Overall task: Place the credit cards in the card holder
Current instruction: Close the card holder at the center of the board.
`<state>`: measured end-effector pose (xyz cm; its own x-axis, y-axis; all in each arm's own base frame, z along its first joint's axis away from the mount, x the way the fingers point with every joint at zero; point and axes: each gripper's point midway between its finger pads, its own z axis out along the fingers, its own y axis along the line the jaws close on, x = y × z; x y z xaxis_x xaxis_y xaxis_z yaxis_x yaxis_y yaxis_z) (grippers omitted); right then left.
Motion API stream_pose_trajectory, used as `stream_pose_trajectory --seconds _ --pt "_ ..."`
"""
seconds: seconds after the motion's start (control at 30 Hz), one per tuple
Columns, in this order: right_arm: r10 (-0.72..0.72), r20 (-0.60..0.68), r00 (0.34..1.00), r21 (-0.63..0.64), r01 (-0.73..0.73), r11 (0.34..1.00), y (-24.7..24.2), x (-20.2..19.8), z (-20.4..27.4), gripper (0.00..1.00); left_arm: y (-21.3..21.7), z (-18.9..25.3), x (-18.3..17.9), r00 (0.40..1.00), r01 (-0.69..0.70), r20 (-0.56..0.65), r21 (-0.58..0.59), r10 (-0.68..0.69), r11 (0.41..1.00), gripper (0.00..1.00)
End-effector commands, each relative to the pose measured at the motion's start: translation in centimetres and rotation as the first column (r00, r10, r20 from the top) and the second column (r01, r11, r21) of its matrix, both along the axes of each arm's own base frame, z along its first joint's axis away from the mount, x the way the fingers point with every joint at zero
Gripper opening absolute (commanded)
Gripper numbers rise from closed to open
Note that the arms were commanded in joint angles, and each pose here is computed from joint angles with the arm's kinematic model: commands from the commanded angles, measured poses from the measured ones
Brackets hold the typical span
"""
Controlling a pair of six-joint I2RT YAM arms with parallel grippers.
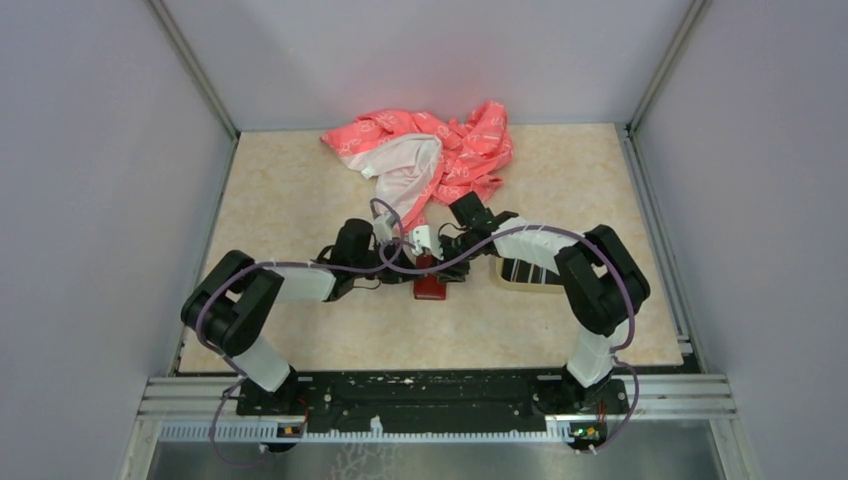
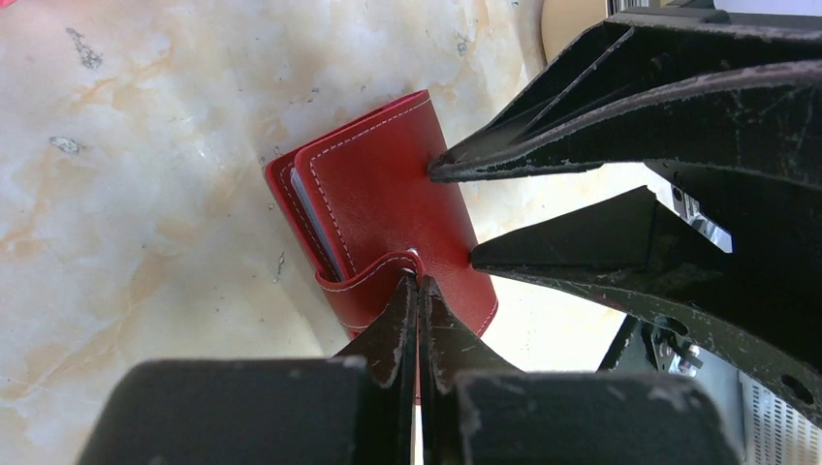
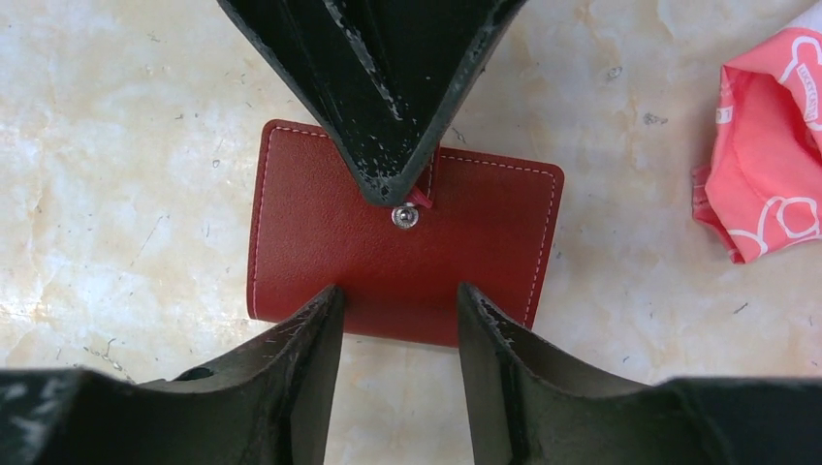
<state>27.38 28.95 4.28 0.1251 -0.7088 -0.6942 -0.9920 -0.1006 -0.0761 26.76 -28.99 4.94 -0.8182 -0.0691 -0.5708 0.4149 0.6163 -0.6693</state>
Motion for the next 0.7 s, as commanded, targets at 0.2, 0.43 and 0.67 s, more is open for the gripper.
stream_pose_trajectory --seconds 0.2,0.43,0.67 --pt "0.063 -0.011 0.998 0.013 -0.063 0.998 1.1 -1.6 -0.3 0.37 0.8 -2.2 0.0 1.000 0.013 -0.014 0.103 -0.012 0.995 0.00" --pt "0.098 -0.011 0.995 0.005 -0.098 0.995 1.7 -2.4 -0.5 0.33 1.0 -3.3 -0.1 0.999 0.024 -0.046 0.141 -0.018 0.990 0.00" --pt "0.087 -0.024 0.996 -0.006 -0.087 0.996 2.2 -2.5 -0.7 0.33 1.5 -4.2 -0.2 0.996 0.013 -0.093 0.182 0.004 0.983 0.00"
